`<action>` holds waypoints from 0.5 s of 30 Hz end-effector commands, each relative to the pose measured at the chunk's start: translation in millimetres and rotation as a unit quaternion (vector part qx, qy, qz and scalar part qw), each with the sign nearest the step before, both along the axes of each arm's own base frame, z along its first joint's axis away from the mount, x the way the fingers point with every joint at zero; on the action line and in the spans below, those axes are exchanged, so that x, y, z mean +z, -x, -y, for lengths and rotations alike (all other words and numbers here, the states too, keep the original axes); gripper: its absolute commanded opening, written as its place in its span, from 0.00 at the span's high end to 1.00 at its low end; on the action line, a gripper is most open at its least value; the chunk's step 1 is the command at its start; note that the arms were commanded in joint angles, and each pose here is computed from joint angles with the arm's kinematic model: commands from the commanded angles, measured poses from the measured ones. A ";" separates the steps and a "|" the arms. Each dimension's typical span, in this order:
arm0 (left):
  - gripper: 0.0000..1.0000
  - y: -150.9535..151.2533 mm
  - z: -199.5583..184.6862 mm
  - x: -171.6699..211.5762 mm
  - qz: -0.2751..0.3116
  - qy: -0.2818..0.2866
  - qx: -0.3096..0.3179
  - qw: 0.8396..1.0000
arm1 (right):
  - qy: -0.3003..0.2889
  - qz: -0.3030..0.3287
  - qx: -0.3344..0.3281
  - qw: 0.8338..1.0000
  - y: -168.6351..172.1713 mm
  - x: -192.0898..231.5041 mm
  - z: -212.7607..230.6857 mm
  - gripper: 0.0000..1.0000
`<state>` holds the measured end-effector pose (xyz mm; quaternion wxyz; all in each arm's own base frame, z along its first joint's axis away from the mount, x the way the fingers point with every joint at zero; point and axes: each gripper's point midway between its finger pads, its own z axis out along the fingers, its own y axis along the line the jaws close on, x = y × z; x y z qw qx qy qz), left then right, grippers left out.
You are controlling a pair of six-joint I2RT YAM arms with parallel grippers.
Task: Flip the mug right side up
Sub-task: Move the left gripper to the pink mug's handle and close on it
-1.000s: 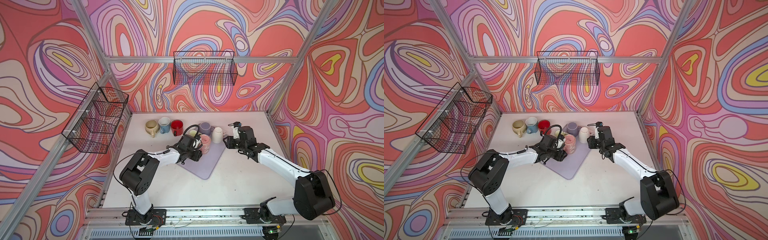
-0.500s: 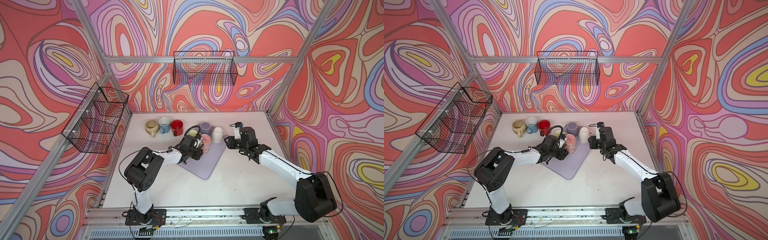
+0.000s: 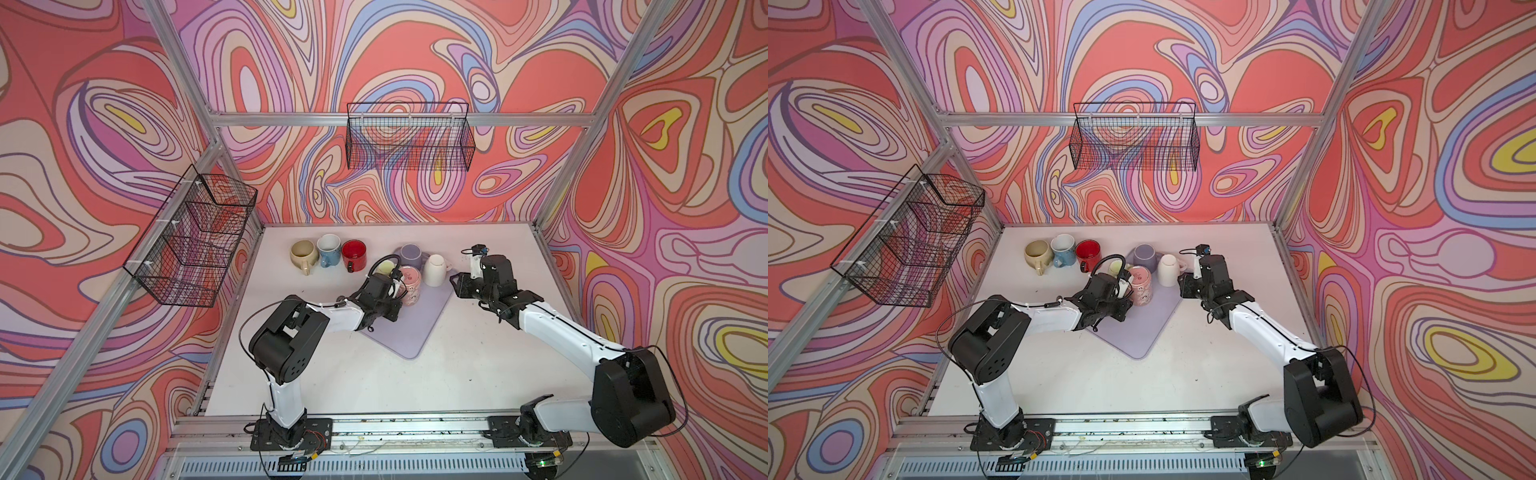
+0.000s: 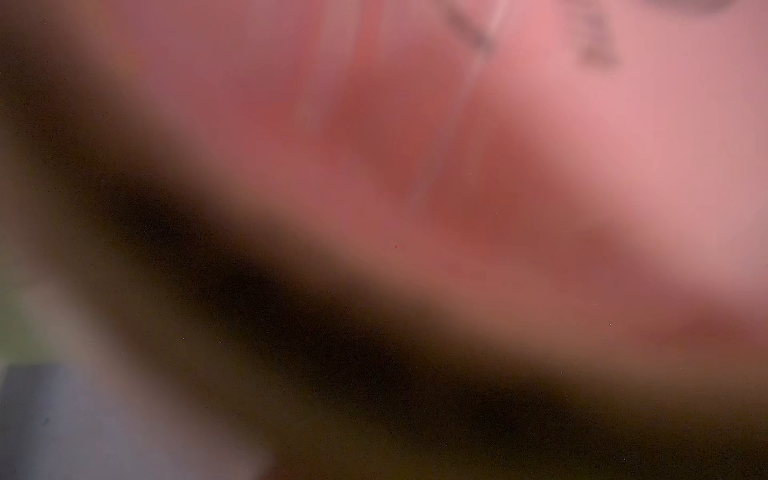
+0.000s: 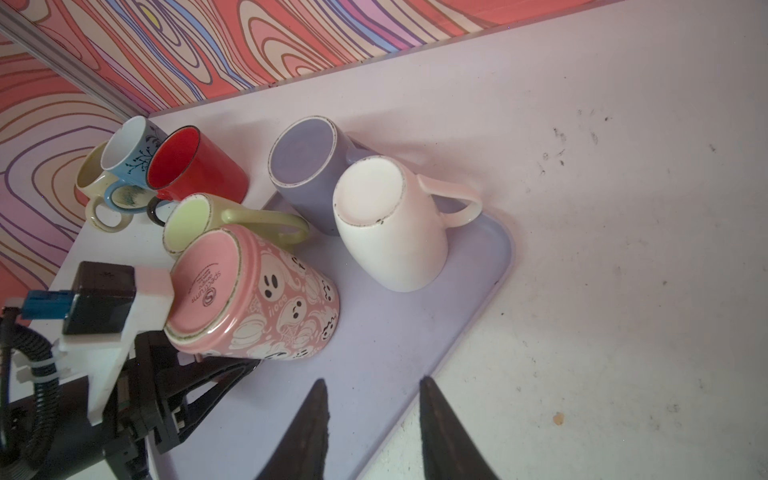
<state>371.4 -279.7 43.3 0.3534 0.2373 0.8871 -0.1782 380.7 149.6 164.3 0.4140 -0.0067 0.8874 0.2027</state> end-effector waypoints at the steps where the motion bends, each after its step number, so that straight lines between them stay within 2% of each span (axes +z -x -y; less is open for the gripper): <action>1: 0.83 3.3 -8.6 0.9 0.002 -0.010 0.012 1.000 | -0.005 0.009 -0.010 1.000 0.8 4.4 4.5 0.63; 9: 0.95 -2.5 -7.9 33.3 0.042 -0.004 0.007 0.999 | -0.007 0.008 -0.015 1.000 2.1 1.6 6.6 0.64; 15: 1.00 -2.8 2.1 70.4 0.070 0.037 -0.008 0.997 | -0.023 -0.008 -0.010 1.000 1.9 -11.4 7.6 0.65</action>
